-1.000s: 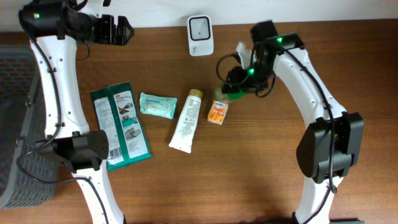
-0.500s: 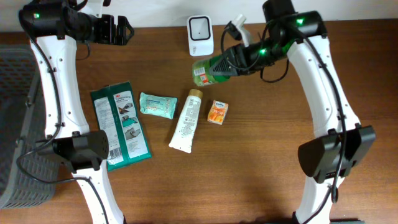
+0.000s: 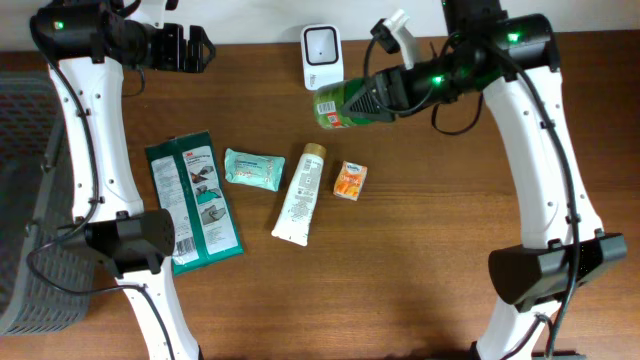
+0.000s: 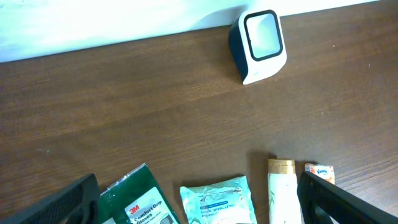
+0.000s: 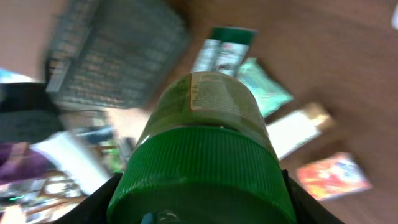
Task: Scan the item barcode
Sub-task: 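Carry the jar to the white scanner and hold it under the window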
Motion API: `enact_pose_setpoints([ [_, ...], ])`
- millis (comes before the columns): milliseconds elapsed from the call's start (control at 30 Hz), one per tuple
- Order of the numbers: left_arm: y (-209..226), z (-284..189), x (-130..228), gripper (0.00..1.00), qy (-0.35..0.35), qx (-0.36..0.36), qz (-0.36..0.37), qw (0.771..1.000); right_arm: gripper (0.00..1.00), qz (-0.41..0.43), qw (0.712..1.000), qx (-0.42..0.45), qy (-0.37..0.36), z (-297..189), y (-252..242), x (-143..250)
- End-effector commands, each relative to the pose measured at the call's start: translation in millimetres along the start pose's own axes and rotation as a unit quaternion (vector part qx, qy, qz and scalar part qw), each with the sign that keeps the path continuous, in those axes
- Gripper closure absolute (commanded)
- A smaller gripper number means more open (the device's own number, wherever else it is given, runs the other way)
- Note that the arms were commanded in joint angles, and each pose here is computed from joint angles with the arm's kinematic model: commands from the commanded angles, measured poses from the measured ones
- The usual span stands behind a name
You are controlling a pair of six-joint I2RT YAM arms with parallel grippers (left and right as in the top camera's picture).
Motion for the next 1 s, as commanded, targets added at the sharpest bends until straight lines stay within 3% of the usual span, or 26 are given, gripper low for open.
enact_pose_setpoints([
  [0, -3, -7, -2, 0.01, -0.008, 0.005, 0.013, 1.0, 0.51, -0.02, 0.982, 0.178, 0.055, 26, -25, -6],
  [33, -3, -7, -2, 0.01, -0.008, 0.005, 0.013, 1.0, 0.52, -0.04, 0.966, 0.248, 0.062, 40, -39, -14],
  [267, -3, -7, -2, 0.01, -0.008, 0.005, 0.013, 1.0, 0.52, -0.112, 0.886, 0.448, 0.033, 88, -100, -50],
  [500, -3, -7, -2, 0.01, -0.008, 0.005, 0.013, 1.0, 0.52, -0.292, 0.829, 0.477, 0.02, 140, -158, -75],
  [700, -3, -7, -2, 0.01, -0.008, 0.005, 0.013, 1.0, 0.56, -0.447, 0.737, 0.507, 0.033, 171, -189, -87],
  [867, -4, -7, -2, 0.01, -0.008, 0.005, 0.013, 1.0, 0.59, -0.513, 0.653, 0.55, 0.089, 177, -207, -87],
  [967, -3, -7, -2, 0.01, -0.008, 0.005, 0.013, 1.0, 0.59, -0.519, 0.633, 0.564, 0.108, 173, -213, -87],
])
Point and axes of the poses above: each gripper's point midway between its finger pads, its own z axis out along the fingers, its own y axis along the line the jaws close on, x = y × z, the point moved 7 cm from there along -z, back along the fingers, and after that the axes turned 12 degrees about -z, right-handed, at the moved point
